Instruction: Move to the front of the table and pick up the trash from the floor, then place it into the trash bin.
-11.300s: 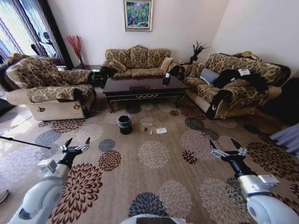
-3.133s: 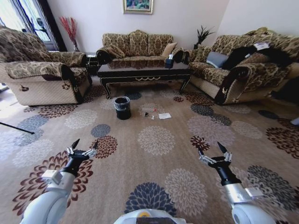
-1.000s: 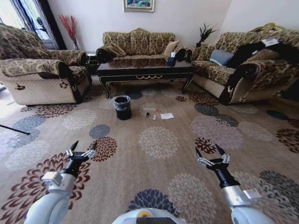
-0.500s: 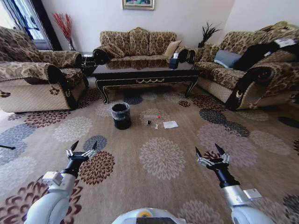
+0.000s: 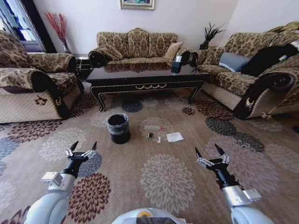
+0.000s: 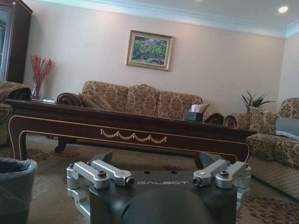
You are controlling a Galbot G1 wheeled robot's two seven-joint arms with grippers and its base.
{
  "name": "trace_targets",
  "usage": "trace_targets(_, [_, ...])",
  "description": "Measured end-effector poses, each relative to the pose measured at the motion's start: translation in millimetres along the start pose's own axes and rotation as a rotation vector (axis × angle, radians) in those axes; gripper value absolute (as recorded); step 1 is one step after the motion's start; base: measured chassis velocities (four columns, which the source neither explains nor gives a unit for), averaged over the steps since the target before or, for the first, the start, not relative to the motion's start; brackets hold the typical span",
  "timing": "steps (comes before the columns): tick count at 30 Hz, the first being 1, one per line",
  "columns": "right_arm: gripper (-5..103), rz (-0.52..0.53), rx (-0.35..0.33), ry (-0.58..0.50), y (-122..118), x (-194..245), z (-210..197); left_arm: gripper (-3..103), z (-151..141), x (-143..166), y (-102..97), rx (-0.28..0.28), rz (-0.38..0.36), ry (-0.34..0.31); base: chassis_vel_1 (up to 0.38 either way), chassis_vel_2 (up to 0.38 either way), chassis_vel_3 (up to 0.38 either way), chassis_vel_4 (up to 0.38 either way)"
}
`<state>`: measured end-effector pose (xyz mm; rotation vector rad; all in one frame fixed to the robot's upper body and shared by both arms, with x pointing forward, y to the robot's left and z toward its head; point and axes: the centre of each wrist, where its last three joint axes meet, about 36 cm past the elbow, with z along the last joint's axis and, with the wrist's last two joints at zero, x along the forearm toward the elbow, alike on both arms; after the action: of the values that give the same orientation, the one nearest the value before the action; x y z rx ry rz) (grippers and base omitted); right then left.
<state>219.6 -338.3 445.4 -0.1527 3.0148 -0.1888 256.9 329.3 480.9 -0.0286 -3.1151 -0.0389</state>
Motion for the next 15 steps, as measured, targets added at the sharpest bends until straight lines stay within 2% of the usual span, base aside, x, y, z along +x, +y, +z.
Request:
trace_targets(8, [100, 0.001, 0.004, 0.000, 0.2, -0.2, -0.4, 100, -0.1, -0.2, 0.7, -0.004, -0.004, -0.001, -0.289, 0.285, 0.290, -0.281])
trace_targets(15, [100, 0.005, 0.019, 0.004, 1.0, 0.2, 0.0, 100, 1.9, -0.4, 1.9, -0.016, -0.012, 0.011, -0.219, 0.221, 0.214, -0.218])
